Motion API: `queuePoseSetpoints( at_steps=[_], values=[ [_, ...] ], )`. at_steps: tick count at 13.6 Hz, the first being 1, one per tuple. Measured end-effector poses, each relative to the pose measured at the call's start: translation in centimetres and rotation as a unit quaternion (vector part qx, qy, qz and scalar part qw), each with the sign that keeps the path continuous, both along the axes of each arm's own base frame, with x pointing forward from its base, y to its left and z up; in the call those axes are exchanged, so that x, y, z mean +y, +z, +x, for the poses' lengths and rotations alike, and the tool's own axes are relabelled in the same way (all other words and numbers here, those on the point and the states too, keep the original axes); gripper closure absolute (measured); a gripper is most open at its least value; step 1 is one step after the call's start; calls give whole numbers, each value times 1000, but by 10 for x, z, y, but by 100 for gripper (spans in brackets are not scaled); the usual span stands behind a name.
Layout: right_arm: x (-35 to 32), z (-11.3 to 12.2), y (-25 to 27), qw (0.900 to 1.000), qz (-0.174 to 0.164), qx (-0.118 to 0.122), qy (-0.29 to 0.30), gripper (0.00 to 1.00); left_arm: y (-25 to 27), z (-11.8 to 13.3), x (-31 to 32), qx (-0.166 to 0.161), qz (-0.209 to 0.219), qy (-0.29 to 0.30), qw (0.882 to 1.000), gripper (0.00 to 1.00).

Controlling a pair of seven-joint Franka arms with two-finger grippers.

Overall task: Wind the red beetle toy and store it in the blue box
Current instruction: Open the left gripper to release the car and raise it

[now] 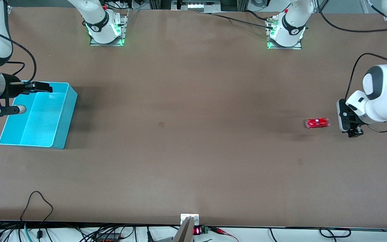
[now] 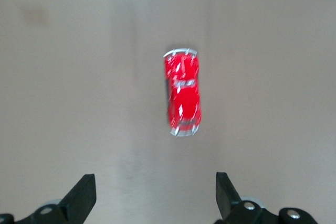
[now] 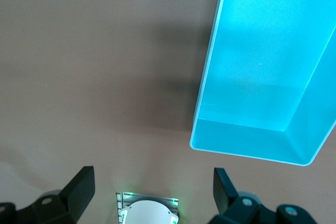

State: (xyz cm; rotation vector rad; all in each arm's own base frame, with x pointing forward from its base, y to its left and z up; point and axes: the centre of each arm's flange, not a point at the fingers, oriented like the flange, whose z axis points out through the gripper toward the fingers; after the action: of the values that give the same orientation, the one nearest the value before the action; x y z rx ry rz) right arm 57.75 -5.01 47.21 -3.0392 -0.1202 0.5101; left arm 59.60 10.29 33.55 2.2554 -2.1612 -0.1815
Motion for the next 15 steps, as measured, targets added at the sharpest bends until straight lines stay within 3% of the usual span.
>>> queuePoseSetpoints(
  at_steps=[2, 6, 10, 13, 15],
  values=[
    [0, 0, 0, 1000, 0, 0, 0, 0, 30, 5, -25, -16, -16, 14, 1000, 0],
    [-1, 0, 0, 1000, 0, 0, -1, 0, 39, 8, -48, -26, -38, 77, 996, 0],
    [-1, 0, 0, 1000, 0, 0, 0, 0, 50, 15, -79, -38, -48, 159, 985, 0],
    [-1, 0, 0, 1000, 0, 0, 0, 0, 61, 21, -99, -48, -45, 260, 963, 0],
    [-1, 0, 0, 1000, 0, 0, 0, 0, 69, 25, -112, -58, -43, 341, 937, 0]
  ],
)
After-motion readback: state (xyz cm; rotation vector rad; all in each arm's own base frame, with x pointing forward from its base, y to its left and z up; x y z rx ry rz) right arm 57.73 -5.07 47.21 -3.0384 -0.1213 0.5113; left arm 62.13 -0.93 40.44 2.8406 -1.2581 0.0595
